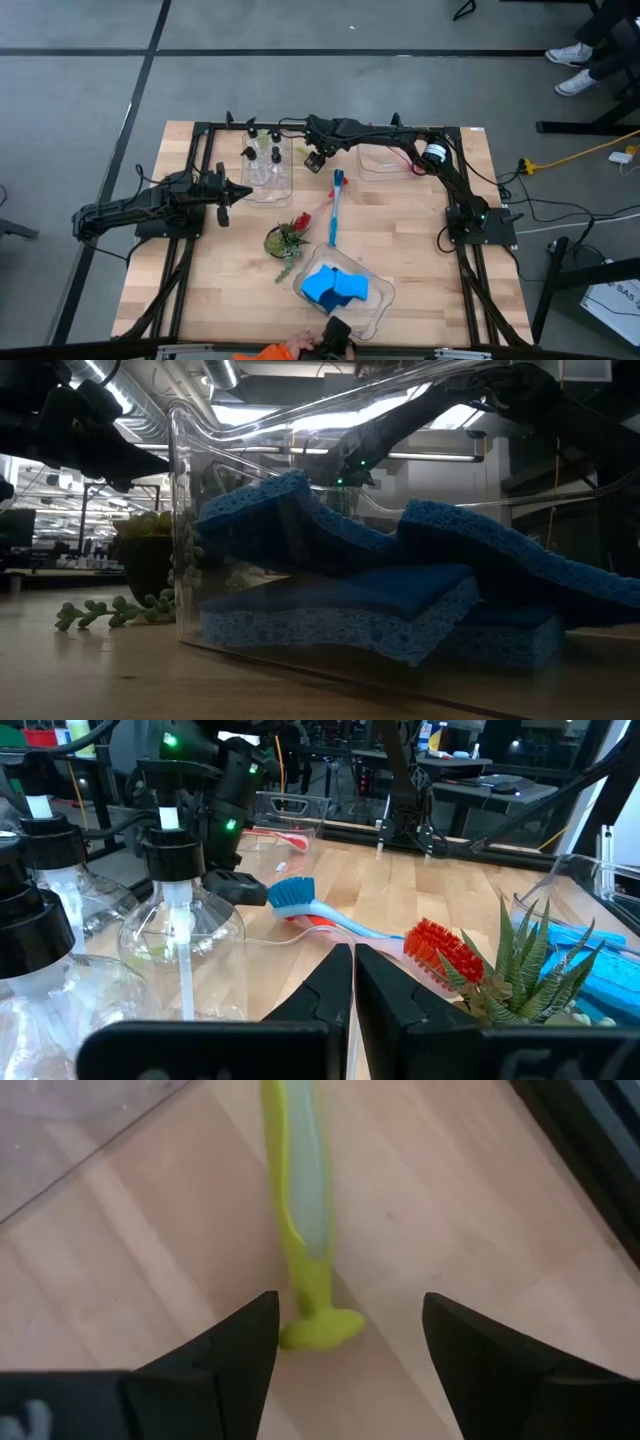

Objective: Pick & Place Kitchen Sink Supplies
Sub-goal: Put the yellow dish brush into the top right transparent bin

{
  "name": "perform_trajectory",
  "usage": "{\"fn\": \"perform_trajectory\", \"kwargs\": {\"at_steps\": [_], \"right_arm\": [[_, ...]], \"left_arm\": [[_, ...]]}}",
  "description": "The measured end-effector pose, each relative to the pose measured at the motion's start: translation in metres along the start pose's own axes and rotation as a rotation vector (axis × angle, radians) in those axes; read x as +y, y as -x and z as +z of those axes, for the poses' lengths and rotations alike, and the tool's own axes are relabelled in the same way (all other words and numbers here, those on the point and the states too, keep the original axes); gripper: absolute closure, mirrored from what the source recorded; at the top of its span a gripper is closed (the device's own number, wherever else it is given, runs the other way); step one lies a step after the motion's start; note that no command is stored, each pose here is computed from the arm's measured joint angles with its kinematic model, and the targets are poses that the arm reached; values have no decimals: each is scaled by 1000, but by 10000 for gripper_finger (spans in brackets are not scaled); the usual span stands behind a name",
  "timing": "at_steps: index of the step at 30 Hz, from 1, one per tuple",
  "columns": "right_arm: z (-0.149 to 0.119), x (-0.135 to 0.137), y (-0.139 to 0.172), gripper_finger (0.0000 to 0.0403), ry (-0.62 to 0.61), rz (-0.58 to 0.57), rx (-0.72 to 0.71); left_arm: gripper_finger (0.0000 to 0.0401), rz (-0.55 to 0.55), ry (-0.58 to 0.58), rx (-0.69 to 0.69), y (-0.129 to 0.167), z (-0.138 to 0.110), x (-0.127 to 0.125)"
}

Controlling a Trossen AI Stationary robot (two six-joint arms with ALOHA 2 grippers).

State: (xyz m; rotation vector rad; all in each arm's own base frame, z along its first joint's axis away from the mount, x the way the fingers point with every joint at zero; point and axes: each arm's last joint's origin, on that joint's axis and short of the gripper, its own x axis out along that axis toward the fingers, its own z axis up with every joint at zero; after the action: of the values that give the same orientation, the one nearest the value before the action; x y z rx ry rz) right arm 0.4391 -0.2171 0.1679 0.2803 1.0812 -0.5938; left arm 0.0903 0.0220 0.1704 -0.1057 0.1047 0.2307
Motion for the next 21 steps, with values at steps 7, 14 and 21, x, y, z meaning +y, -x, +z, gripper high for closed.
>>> {"fn": "perform_trajectory", "kwargs": {"at_steps": [7, 14, 21], "right_arm": [[-2, 1, -1, 197, 37, 2, 6], [-2, 1, -1, 291, 18, 2, 9], [-4, -1, -1, 375, -21, -3, 30]], "left_arm": [[392, 0, 0, 0, 0, 0, 0], [391, 0, 0, 0, 0, 0, 0], [389, 0, 0, 0, 0, 0, 0]]}}
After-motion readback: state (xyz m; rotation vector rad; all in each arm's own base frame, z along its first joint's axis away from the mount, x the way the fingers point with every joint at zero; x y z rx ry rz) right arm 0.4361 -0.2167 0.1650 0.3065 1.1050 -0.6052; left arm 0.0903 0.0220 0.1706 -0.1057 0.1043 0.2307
